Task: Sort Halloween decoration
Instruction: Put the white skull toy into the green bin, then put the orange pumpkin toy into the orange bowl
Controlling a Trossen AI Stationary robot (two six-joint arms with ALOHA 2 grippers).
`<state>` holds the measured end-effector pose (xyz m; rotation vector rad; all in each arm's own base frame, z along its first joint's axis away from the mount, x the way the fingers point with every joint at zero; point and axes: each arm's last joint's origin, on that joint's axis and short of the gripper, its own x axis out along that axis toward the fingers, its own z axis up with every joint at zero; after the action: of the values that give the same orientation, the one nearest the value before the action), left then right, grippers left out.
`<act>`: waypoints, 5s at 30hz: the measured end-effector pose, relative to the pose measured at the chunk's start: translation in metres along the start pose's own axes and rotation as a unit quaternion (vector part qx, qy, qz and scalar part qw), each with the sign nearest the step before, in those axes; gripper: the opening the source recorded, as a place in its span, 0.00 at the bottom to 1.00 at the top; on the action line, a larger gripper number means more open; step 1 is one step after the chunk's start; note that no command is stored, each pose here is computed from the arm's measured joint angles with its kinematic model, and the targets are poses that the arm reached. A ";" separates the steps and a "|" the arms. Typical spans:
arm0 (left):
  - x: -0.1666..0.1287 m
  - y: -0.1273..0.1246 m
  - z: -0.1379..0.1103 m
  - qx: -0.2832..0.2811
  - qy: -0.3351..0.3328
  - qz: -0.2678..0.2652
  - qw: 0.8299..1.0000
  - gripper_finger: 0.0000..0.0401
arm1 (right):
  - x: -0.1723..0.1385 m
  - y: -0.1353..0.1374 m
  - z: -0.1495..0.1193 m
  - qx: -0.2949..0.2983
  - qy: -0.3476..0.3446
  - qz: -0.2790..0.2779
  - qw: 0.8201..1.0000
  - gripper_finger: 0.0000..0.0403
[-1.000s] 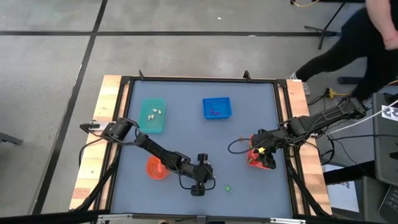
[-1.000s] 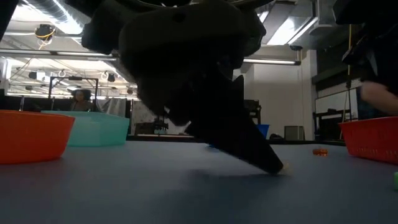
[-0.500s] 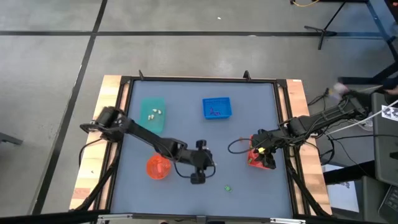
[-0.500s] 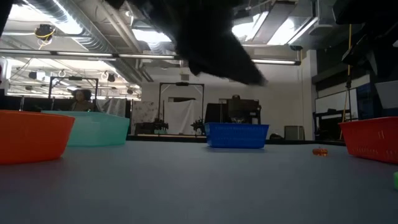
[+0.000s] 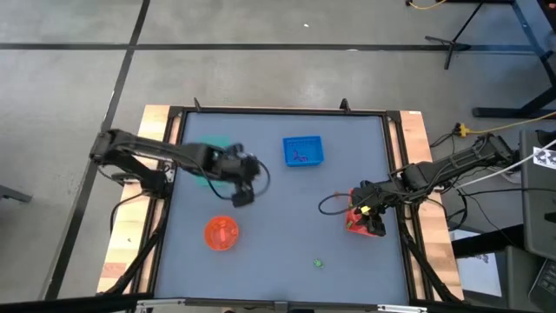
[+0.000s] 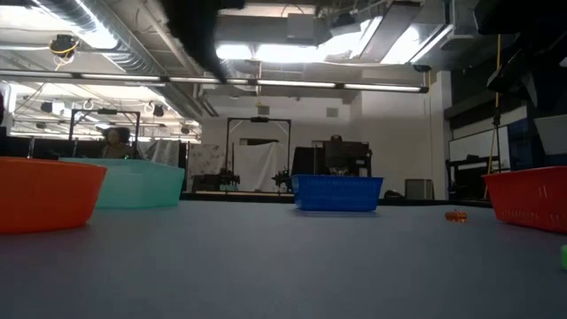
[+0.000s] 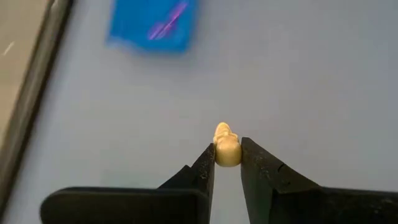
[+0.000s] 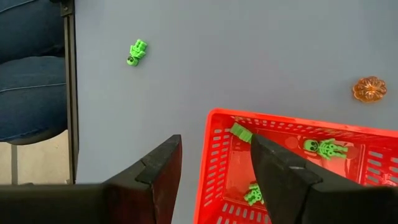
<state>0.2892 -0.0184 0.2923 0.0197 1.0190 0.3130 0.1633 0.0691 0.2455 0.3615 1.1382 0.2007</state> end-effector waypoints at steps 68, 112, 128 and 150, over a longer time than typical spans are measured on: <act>0.057 0.069 -0.071 -0.163 0.098 0.104 0.976 0.37 | 0.027 -0.071 0.055 0.131 -0.092 -0.158 0.974 0.47; 0.017 0.023 -0.028 -0.141 -0.009 0.038 0.989 0.37 | 0.102 -0.094 0.048 0.076 0.096 -0.195 0.973 0.47; 0.017 0.023 -0.027 -0.143 -0.015 0.036 0.989 0.37 | 0.112 -0.088 0.043 0.044 0.119 -0.218 0.968 0.45; 0.017 0.023 -0.027 -0.143 -0.016 0.036 0.989 0.37 | 0.107 -0.081 0.062 0.040 0.091 -0.213 0.972 0.24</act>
<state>0.2696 0.0043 0.2673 -0.1985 0.9359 0.5209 0.2613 0.0188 0.1471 0.1632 1.3808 -0.1944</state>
